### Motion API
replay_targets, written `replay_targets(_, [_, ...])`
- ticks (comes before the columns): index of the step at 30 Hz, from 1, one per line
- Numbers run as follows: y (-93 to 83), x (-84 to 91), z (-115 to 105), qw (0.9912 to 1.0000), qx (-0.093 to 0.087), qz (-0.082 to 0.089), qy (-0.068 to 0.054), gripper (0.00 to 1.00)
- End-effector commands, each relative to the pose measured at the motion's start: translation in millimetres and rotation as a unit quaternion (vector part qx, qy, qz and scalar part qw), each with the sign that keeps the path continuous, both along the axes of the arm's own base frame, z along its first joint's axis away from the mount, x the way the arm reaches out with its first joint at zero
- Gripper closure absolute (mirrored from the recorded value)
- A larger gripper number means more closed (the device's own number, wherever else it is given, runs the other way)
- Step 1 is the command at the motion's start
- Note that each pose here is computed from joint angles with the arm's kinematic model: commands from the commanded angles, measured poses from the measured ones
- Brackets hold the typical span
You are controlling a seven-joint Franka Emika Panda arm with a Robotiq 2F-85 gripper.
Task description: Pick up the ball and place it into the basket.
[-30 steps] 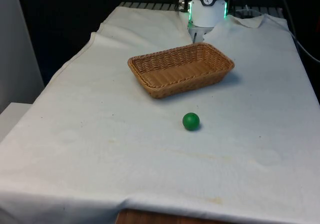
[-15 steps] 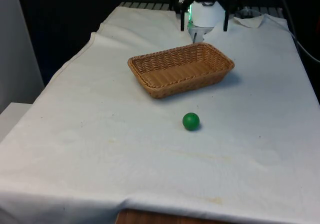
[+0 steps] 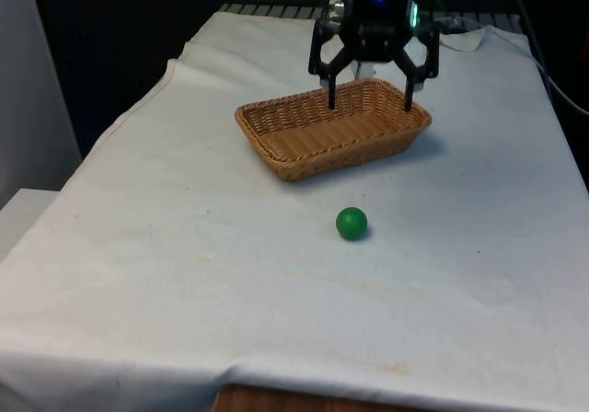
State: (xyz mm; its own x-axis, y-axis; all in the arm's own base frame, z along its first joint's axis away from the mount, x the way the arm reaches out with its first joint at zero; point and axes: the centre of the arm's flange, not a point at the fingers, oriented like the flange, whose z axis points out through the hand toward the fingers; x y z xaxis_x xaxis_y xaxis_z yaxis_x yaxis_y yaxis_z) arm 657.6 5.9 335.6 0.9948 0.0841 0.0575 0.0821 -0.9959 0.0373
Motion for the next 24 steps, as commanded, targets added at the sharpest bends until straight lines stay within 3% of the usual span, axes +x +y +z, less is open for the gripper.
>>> replay_targets(1, [0.2, 2.6, -7, 0.99999, 0.004, 0.001, -0.003, 0.00])
replay_targets(2, [0.1, 0.7, -4, 1.00000, 0.000, 0.000, -0.001, 0.00])
replay_targets(17, [-3.9, 22.1, -62, 0.99996, 0.003, 0.006, -0.006, 0.00])
replay_targets(19, [-2.7, 21.2, -61, 0.99997, -0.001, 0.005, -0.005, 0.00])
replay_targets(24, [-14.9, 27.9, -80, 0.99991, 0.006, 0.011, -0.004, 0.00])
